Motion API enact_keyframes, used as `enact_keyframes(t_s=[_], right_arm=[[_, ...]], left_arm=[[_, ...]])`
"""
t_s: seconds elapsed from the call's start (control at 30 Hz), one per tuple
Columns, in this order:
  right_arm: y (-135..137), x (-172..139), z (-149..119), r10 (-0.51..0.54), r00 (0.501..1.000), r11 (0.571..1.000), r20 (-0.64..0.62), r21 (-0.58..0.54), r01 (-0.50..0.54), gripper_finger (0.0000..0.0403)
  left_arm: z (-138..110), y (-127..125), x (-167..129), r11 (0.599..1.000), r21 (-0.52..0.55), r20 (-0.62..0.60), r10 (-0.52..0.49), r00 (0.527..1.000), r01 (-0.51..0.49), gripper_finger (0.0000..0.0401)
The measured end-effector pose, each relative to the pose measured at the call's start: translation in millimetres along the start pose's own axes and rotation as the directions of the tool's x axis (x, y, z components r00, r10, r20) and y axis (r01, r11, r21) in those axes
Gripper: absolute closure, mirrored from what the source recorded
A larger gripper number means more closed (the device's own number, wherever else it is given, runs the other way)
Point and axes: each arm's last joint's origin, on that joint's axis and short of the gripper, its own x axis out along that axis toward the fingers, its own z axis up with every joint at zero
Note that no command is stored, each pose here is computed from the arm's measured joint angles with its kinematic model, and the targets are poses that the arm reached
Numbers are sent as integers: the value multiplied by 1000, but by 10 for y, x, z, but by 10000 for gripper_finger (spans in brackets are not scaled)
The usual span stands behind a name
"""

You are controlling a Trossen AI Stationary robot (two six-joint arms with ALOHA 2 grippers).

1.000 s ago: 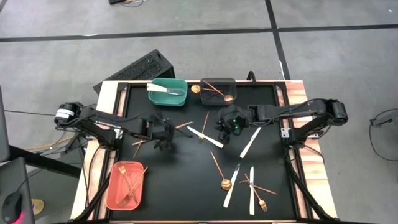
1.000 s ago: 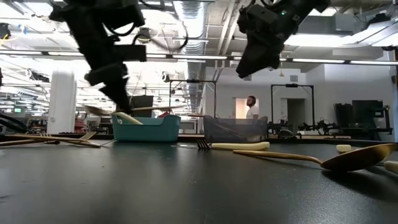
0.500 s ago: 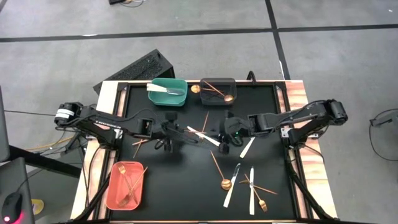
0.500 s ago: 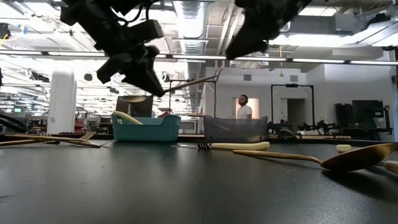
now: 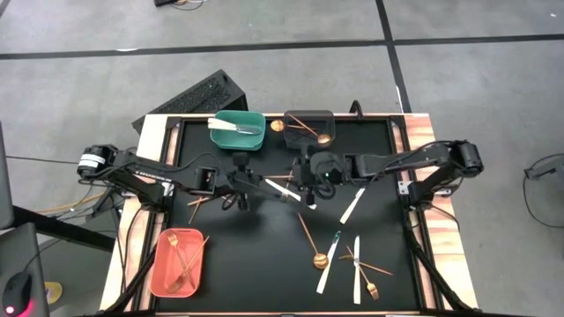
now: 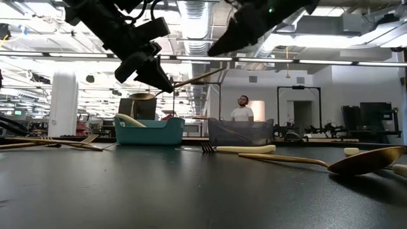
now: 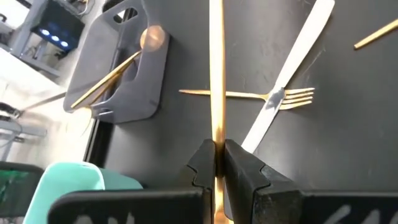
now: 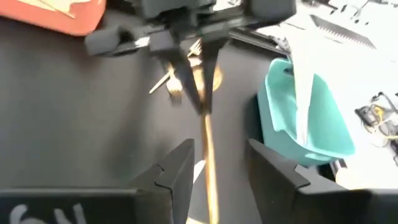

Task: Sort silverware by color (type)
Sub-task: Put the gold spoon into the black bin

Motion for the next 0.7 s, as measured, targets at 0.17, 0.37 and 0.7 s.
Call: enact_keyframes(t_s=[0.17,0.37,0.7], right_arm=[[-44,149,-114,36,998,999,-45,-30,-37,211],[-63,330,-278,77,991,996,-107,-42,-82,217],[-108,358,-274,68,994,997,-86,28,-66,280]], left_arm=[[5,-15,-7,999,-37,4,-4,1000,5,396],[-1,-30,-12,999,-29,-2,-18,1000,18,396],[-10,-31,-13,1000,-23,-10,-21,1000,20,396]])
